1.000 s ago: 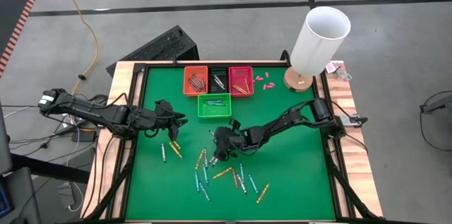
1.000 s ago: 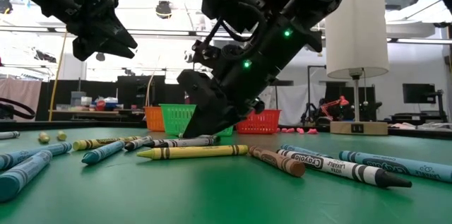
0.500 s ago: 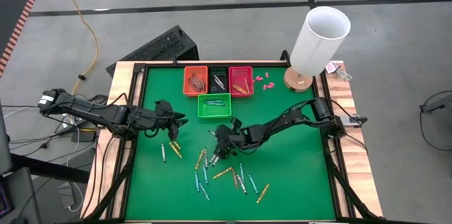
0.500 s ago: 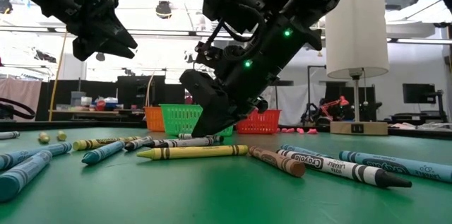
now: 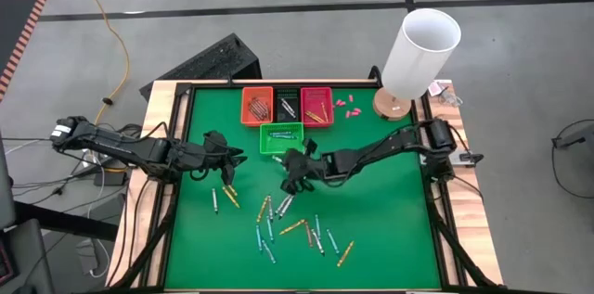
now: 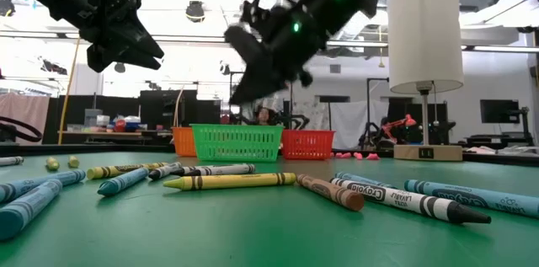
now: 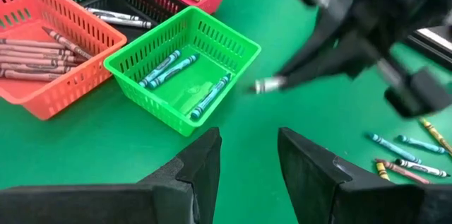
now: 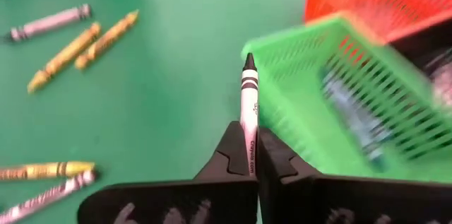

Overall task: Sort crayons
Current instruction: Put a black crayon in the black basket

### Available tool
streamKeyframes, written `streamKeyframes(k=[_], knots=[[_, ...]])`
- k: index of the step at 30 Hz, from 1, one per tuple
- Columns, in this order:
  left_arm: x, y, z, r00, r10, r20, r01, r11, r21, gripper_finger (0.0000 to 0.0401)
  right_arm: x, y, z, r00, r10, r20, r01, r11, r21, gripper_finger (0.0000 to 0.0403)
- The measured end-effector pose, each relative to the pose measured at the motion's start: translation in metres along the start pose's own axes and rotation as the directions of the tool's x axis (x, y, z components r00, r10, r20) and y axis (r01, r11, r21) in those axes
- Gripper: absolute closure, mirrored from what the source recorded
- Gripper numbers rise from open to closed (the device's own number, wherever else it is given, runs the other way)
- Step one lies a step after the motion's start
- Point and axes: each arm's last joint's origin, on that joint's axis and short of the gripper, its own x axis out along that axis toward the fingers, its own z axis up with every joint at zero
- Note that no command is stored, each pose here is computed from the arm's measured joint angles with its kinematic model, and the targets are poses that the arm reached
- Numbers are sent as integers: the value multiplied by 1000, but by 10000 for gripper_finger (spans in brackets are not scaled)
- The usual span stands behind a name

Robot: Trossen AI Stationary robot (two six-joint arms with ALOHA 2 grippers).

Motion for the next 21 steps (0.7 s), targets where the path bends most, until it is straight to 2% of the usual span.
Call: streamKeyframes(k=[4,10,14,21], knots=[[0,0,0,1000,2,1,-2,1000,0,270,-8,-22,22,994,-89,70,92,995,-40,399],[0,0,0,1000,16,11,-16,1000,1,270,3,-68,42,971,-209,120,213,977,-26,399],[0,1,0,1000,26,18,-26,1000,1,270,23,-100,42,960,-259,106,258,966,19,399],[0,1,1,999,39,26,-39,999,1,270,57,-141,29,961,-269,60,259,956,141,396]])
